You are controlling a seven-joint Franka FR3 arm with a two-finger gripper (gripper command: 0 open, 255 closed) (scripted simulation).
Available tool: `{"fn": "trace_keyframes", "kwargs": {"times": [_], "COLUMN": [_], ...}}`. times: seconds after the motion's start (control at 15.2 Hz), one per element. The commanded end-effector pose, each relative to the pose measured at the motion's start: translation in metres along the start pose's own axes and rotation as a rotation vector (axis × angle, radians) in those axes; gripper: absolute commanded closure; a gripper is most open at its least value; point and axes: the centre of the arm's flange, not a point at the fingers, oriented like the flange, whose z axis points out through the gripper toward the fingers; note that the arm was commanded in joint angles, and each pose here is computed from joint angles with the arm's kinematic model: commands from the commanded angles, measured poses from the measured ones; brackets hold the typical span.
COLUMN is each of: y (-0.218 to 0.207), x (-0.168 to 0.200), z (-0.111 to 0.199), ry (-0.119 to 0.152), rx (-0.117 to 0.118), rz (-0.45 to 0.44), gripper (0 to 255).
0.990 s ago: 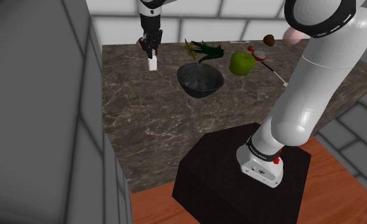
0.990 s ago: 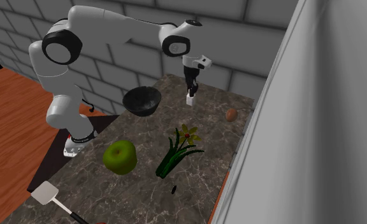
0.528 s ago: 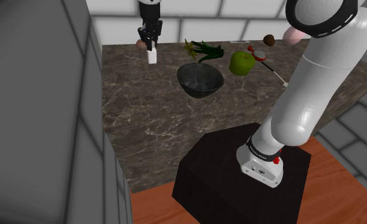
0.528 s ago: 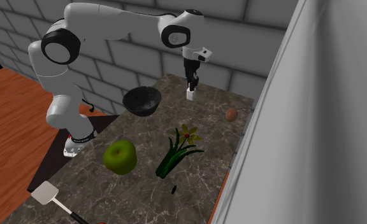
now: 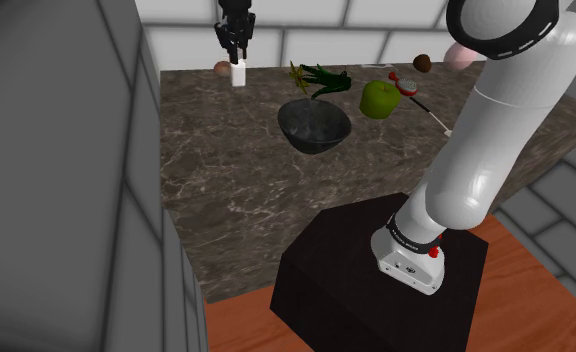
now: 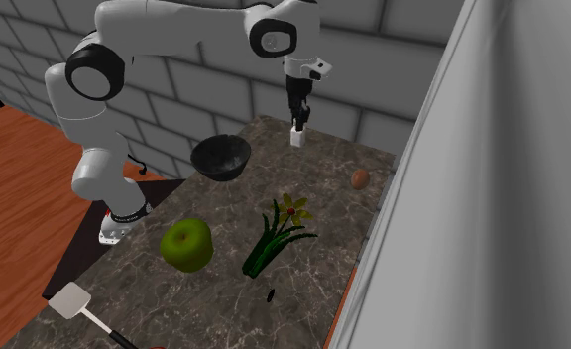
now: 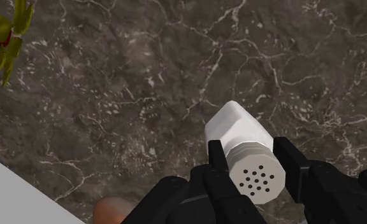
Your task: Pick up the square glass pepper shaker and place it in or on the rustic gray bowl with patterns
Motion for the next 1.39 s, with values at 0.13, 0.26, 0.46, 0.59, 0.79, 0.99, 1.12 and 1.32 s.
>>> {"fn": "trace_keyframes", "kwargs": {"times": [0.13,0.26,0.46,0.59,0.79,0.99,1.12,1.32], "y": [0.0,0.0,0.001,0.001,0.001,-0.001,-0.004,-0.007], "x": [0.0,-0.001,-0.001,-0.001,-0.002,-0.028,-0.054,-0.093], "z": [-0.02,-0.031,-0.046,-0.057,-0.073,-0.079,-0.082,-0.087], "ry": [-0.001,-0.001,-0.001,-0.001,-0.001,-0.001,-0.001,-0.001], "rx": [0.0,0.0,0.0,0.0,0.0,0.0,0.0,0.0], "rz": [0.0,0.0,0.0,0.0,0.0,0.0,0.0,0.0], "gripper": [255,255,255,255,255,255,255,255]}}
